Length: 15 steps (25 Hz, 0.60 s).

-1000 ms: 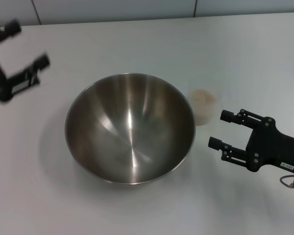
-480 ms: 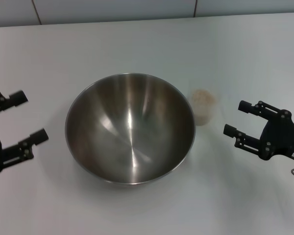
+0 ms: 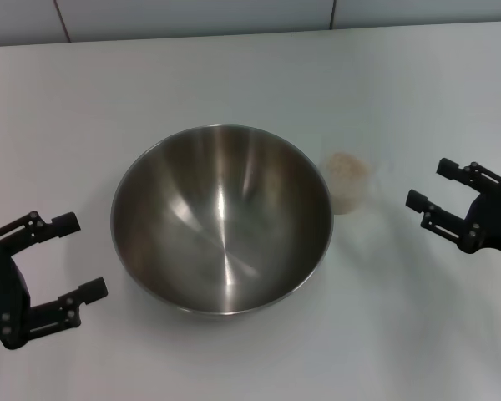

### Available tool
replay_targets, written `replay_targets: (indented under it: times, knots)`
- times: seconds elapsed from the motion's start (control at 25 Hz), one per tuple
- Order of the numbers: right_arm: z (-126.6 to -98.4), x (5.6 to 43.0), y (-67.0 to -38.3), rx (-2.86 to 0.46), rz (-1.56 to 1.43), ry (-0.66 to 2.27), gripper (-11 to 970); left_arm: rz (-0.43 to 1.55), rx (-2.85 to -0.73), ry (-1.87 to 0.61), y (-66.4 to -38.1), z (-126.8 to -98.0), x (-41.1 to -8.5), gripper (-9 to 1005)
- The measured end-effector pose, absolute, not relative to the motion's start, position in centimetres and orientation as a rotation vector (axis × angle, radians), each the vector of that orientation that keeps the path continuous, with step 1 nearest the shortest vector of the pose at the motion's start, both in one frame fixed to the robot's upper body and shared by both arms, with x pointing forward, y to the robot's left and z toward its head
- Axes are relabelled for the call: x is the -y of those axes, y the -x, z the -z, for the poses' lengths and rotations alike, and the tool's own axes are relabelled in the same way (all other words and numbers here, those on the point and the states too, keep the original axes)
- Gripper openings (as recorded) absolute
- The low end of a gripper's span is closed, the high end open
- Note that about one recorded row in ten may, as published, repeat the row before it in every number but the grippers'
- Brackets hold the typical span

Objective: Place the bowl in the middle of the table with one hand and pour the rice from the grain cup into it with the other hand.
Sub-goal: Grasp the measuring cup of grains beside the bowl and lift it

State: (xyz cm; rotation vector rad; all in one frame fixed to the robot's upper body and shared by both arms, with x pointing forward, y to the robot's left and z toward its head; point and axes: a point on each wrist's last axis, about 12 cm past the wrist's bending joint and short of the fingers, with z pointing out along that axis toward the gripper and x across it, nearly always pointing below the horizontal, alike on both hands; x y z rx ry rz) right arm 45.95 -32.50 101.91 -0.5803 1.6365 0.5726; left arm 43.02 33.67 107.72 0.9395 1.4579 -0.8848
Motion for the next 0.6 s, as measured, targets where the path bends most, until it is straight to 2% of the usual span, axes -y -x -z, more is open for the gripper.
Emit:
replay_targets:
  times: [0.28,0.6]
  knots:
    - [-101.2,32.9,-46.3,-1.695,-0.523,0.55,715,0.92,-1.494,-0.965,-42.6,-107.0,-33.4,810]
    - [-100.9,32.3,-47.1,-1.724,-0.519,0.544,715,0.945,-1.534,-0.974,-44.2,-107.5,-33.3,810]
